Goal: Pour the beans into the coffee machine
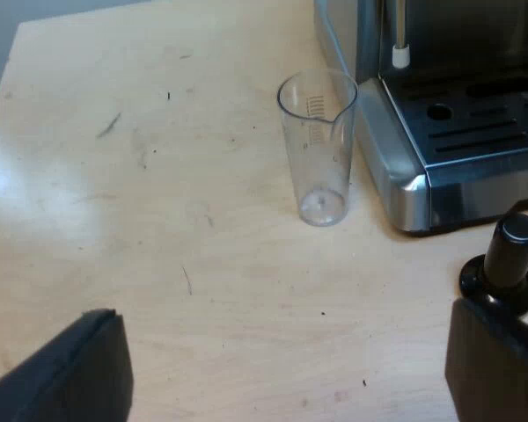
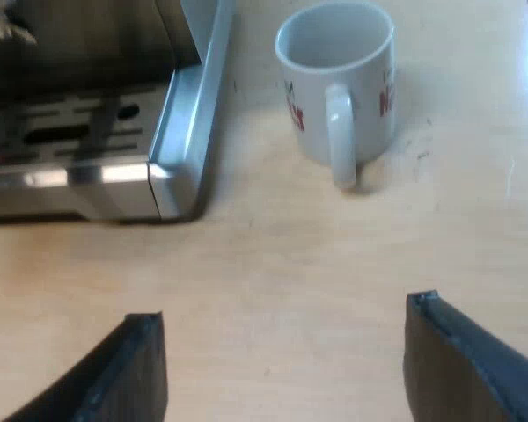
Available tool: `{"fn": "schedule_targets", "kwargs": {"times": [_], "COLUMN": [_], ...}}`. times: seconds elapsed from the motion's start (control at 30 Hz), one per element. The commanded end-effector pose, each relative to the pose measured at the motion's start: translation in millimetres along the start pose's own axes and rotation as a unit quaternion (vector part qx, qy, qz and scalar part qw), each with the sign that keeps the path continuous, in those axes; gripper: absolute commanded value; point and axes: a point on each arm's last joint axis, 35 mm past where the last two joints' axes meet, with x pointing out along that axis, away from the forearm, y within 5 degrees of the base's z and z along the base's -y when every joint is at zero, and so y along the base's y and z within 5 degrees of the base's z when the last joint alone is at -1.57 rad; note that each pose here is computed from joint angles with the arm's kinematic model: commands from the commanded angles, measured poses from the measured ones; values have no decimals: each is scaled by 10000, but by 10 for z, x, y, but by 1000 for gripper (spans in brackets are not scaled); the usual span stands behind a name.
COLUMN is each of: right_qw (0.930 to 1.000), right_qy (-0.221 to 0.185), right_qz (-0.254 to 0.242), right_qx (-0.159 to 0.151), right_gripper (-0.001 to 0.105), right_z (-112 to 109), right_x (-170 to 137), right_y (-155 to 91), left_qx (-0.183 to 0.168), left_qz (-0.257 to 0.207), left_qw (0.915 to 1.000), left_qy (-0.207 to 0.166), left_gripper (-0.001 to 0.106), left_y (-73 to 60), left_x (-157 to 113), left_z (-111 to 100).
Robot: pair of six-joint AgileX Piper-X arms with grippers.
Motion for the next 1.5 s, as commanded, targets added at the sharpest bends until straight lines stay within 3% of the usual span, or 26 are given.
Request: {"fn": "schedule_targets", "kwargs": {"times": [0.03,0.23,1.5], "right_qw": [9999,9993,9994], "right_qy": [137,360,346], "right_qz": [38,103,98], "right_qx": [-52,3,14], "right_gripper": [59,59,59], "right_z": [-48,-156,-160], "right_x": [63,176,189], "right_y": [-2,0,-2], "left_qx": [8,8,8], "left_qz": [-47,-47,-47], "left_qw": [10000,10000,10000], "left_qy": [-48,-49,-49], "left_gripper": [88,88,88], "left_y": [-4,-4,-4], "left_x": [13,13,13], "left_z": [31,31,31]}}
